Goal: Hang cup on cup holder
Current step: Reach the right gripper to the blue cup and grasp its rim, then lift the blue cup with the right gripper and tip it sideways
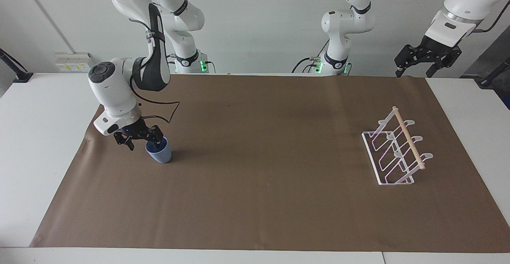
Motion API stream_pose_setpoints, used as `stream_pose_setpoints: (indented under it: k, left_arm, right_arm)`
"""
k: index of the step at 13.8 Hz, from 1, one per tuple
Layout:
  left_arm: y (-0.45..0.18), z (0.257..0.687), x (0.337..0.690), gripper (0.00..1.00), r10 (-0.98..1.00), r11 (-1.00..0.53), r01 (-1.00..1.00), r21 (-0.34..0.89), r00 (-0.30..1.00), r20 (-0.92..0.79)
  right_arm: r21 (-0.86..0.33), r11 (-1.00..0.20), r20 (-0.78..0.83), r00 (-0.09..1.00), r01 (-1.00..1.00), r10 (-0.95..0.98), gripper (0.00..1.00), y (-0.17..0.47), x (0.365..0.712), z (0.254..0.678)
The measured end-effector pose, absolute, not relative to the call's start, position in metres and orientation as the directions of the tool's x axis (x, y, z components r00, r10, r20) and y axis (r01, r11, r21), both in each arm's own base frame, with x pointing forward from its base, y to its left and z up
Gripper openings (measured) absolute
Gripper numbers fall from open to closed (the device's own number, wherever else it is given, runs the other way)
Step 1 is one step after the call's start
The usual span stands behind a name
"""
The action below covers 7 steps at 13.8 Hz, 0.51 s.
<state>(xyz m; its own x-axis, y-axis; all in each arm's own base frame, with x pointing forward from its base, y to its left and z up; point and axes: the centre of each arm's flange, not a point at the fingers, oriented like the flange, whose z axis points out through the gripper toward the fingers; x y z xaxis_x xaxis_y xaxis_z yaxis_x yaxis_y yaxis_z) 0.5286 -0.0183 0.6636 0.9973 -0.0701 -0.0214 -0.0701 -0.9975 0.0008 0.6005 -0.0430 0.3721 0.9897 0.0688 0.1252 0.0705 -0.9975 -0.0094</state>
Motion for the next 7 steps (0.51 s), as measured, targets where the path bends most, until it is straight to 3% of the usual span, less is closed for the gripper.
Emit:
stream_pose_setpoints:
  k: [1,2,3,4,7]
  left_arm:
    - [-0.0183,0.6636,0.5286,1.00,-0.070,-0.998,-0.070,0.001,0.997,-0.021]
    - [-0.0183,0.6636,0.5286,1.00,-0.070,-0.998,-0.070,0.001,0.997,-0.021]
    - [-0.0183,0.6636,0.5286,1.00,-0.070,-0.998,-0.070,0.001,0.997,-0.022]
    - [-0.0183,0.6636,0.5286,1.00,-0.070,-0.998,-0.070,0.001,0.997,-0.022]
    - [-0.0183,0.6636,0.5286,1.00,-0.070,-0.998,-0.070,0.001,0.997,-0.022]
  right_arm:
    - [-0.009,-0.997,0.125,0.990,0.070,0.069,1.00,-0.0432,0.6004,0.3721]
    - [-0.009,-0.997,0.125,0.990,0.070,0.069,0.91,-0.0433,0.6004,0.3720]
    - [-0.010,-0.997,0.124,0.990,0.070,0.069,0.91,-0.0434,0.6003,0.3719]
    - [-0.010,-0.997,0.123,0.990,0.071,0.069,0.85,-0.0434,0.6001,0.3715]
    - [-0.040,-0.998,0.118,0.992,0.051,0.046,0.44,-0.0420,0.5991,0.3701]
